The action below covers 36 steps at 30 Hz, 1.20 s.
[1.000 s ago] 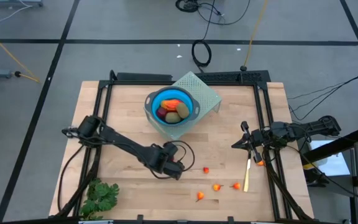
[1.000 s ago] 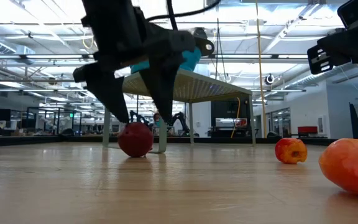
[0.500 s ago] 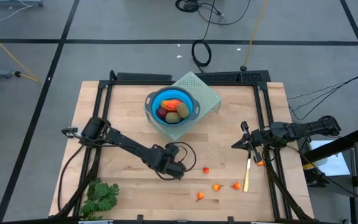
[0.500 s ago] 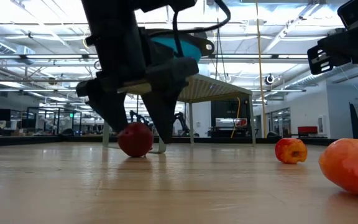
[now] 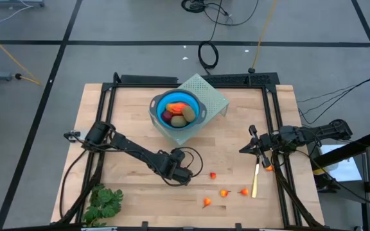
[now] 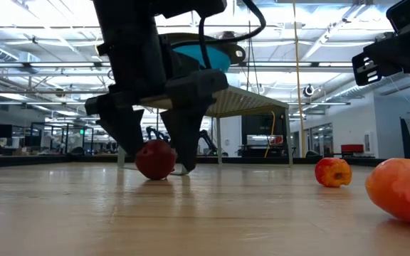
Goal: Pick & Place Fruit
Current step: Put the pomegranate into the collapsible colander on the shelf
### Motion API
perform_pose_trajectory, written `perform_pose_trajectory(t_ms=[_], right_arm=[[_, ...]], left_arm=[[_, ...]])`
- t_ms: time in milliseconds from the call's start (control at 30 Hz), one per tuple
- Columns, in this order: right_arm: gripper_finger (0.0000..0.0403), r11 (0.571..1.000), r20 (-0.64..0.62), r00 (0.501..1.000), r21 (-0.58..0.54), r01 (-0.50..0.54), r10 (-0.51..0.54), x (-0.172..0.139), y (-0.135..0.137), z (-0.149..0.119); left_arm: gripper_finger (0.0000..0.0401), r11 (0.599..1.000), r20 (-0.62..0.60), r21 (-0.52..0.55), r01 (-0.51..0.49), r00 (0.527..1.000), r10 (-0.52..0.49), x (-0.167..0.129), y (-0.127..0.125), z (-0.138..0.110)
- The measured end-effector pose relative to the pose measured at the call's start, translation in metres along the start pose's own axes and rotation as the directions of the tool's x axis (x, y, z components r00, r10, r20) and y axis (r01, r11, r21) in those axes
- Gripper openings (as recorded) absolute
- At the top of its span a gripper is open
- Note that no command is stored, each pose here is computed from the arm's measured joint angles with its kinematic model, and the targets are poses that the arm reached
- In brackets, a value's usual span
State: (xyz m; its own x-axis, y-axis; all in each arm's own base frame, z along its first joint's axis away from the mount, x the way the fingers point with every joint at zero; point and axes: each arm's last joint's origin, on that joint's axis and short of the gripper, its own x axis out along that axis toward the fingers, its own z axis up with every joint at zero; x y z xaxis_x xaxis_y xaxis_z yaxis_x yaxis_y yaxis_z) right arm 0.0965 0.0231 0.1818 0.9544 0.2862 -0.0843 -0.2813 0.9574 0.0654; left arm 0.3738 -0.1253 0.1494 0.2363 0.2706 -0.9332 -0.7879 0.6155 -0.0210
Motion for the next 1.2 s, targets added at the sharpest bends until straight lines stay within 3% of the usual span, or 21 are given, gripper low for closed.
perform_pose_trajectory(t_ms=[333,833,1000,1200], right_arm=[[0.0000,1.000,0.001,1.000,0.000,-0.001,0.001,0.0000,0.0000,0.0001],[0.0000,1.000,0.001,1.000,0.000,-0.001,0.001,0.0000,0.0001,0.0001],[0.0000,1.000,0.001,1.000,0.000,0.000,0.000,0.0000,0.0000,0.0001],[0.0000,1.000,0.000,1.000,0.007,-0.001,0.001,0.0000,0.0001,0.0001]], left_arm=[[0.0391,1.000,-0.001,-0.001,-0.005,1.000,0.005,0.0000,0.0005,0.0000],[0.0228,1.000,0.001,-0.019,-0.024,1.000,0.024,0.0004,0.0025,0.0006],[0.0201,1.000,0.001,-0.020,-0.024,1.000,0.024,0.0004,0.0025,0.0006],[0.0199,0.999,-0.011,-0.020,-0.029,1.000,0.029,-0.0004,0.0031,-0.0007]])
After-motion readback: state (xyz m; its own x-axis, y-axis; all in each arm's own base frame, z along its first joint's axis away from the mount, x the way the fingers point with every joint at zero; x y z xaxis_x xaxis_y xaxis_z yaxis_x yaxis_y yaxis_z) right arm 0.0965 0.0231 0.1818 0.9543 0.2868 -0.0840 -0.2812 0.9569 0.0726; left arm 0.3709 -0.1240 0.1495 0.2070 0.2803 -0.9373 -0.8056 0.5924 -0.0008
